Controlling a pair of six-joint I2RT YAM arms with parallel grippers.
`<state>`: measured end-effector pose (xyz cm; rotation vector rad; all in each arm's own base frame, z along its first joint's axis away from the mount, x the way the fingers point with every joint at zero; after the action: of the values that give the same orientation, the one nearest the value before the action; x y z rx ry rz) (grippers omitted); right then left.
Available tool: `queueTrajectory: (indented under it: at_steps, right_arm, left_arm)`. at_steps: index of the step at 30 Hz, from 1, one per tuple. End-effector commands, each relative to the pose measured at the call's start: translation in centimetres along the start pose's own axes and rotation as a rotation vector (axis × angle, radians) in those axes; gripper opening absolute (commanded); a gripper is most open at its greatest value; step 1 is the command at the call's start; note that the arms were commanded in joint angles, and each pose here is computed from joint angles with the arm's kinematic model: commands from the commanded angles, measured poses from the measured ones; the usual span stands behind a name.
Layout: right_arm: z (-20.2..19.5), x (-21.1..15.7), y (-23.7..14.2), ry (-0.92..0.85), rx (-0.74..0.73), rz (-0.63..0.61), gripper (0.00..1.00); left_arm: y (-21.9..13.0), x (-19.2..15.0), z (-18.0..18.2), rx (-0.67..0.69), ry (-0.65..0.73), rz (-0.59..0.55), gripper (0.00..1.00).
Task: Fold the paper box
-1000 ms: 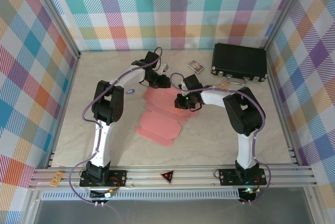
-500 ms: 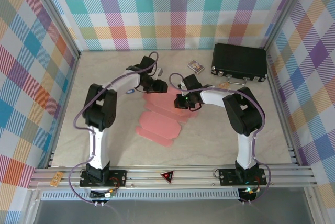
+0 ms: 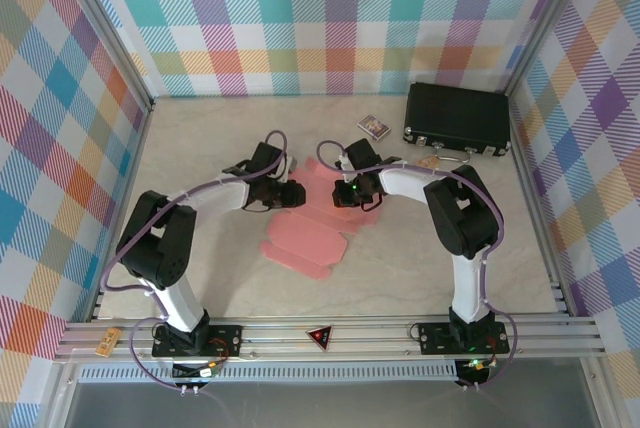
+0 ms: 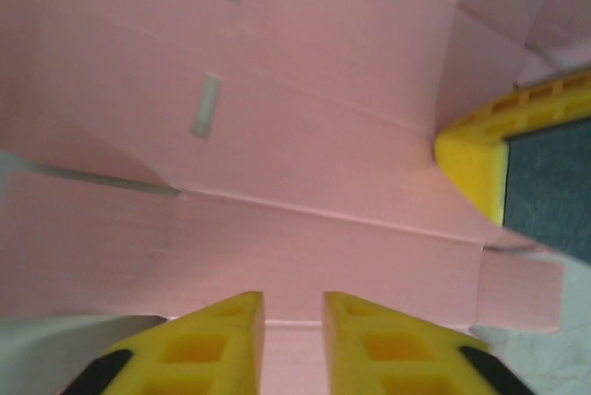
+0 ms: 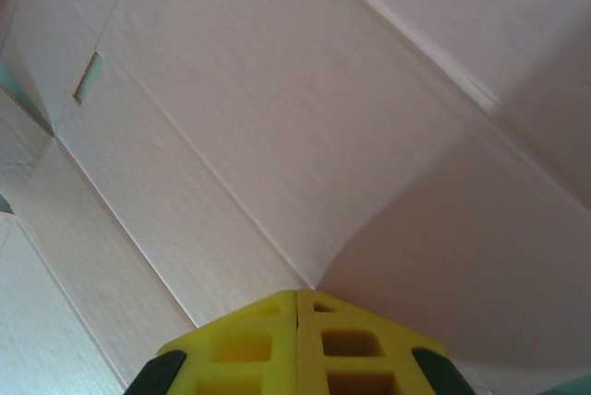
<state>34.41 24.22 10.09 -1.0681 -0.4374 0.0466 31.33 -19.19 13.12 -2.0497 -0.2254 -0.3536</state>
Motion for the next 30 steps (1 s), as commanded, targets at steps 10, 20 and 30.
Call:
queueTrajectory:
  at_steps: [10,20,30]
  right_arm:
    - [1.2,2.0,-0.8,-0.095,0.016,0.01,0.06]
    - [0.3,4.0,-6.7,0.016,-0.102,-0.151,0.42]
    - [-3.7,4.5,-7.9,0.209,-0.395,-0.194,0.44]
  left_arm:
    - [2.8,-4.1,-1.6,0.033,-0.094,-0.018,0.12]
    - [3.3,-6.4,-3.5,0.026,-0.262,-0.1,0.11]
    - [3.7,-6.3,-4.2,0.011,-0.313,-0.114,0.1]
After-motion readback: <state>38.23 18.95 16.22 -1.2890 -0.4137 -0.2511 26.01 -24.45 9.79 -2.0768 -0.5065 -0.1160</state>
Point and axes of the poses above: each hand's point on the last joint's axis, 136 mm out from that joint toward the fingers, its own y axis out along the fingers, its own z axis along the line the jaws close on, x = y × z, the point moved 9 cm from there along -y, back along the fingers, and after that the axes turned 2 degrees about -y, right-handed, at the moved point
